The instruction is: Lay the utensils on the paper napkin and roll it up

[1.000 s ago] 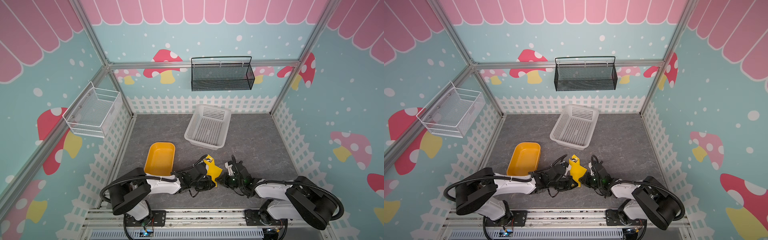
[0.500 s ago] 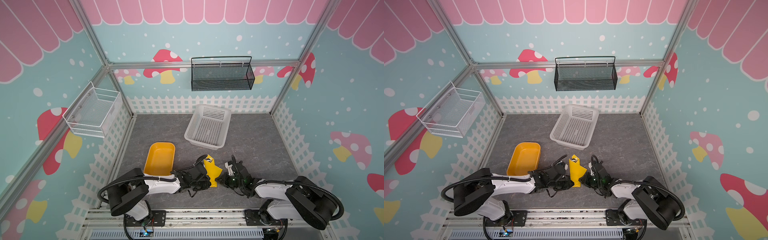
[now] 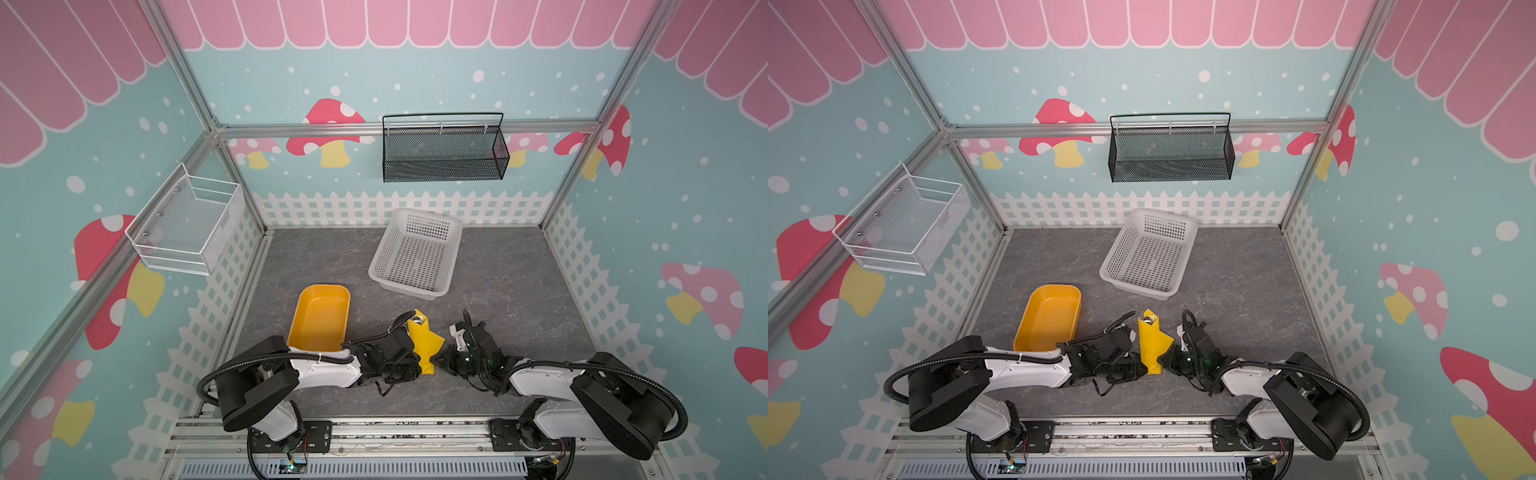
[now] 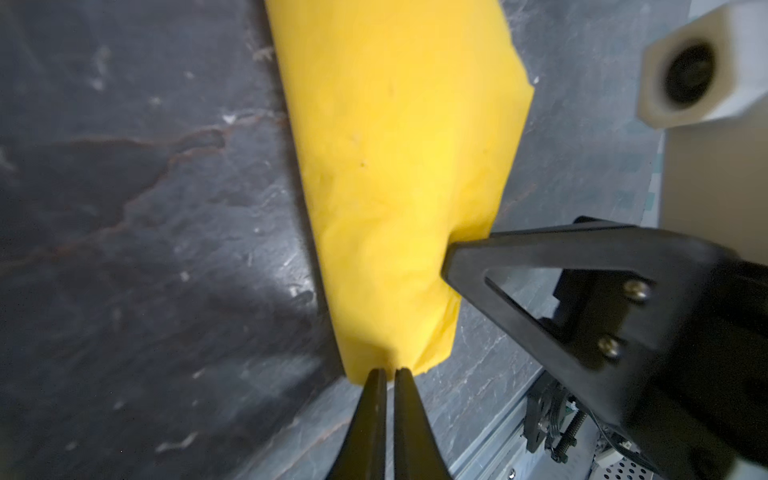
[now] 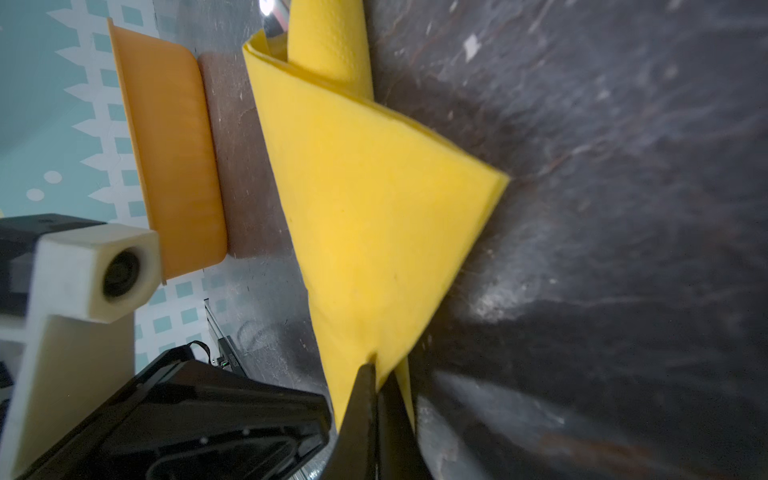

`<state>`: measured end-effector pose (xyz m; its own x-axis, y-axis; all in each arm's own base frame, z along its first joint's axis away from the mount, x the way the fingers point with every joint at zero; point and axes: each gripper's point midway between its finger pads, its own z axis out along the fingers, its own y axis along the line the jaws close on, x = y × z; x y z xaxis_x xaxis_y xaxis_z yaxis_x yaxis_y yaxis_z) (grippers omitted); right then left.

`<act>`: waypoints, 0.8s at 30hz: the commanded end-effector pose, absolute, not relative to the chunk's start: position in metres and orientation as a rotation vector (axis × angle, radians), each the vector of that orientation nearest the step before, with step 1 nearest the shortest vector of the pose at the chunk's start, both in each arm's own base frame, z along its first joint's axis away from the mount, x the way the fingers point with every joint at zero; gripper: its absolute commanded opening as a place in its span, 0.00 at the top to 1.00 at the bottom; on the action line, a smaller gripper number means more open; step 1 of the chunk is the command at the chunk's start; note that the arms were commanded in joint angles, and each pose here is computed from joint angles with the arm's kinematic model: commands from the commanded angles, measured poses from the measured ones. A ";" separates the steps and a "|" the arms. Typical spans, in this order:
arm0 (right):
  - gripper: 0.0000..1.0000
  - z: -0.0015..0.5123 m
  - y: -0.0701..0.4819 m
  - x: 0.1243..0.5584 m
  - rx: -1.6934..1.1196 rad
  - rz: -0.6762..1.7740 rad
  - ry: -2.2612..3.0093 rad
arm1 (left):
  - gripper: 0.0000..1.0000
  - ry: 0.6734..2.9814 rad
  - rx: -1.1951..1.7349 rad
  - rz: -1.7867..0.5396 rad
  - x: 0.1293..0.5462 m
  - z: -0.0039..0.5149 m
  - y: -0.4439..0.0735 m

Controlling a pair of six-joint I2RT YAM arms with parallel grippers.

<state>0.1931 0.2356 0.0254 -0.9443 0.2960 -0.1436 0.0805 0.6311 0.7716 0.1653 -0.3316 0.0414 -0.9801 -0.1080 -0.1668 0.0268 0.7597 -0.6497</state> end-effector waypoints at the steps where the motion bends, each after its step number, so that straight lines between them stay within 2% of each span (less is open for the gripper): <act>1: 0.95 0.023 0.234 0.191 0.312 1.209 2.603 | 0.88 2.667 -0.065 -1.018 0.177 0.065 -0.328; 6: 0.95 0.024 0.235 0.191 0.307 1.219 2.596 | 0.87 2.651 -0.035 -1.026 0.191 0.074 -0.340; 13: 0.95 0.023 0.234 0.189 0.315 1.218 2.597 | 0.89 2.696 -0.100 -0.930 0.217 0.055 -0.340; 21: 0.94 0.029 0.234 0.193 0.312 1.225 2.565 | 0.91 2.767 -0.106 -0.903 0.215 0.026 -0.344; 24: 0.91 0.033 0.233 0.195 0.314 1.223 2.541 | 0.92 2.778 -0.111 -0.903 0.213 0.020 -0.343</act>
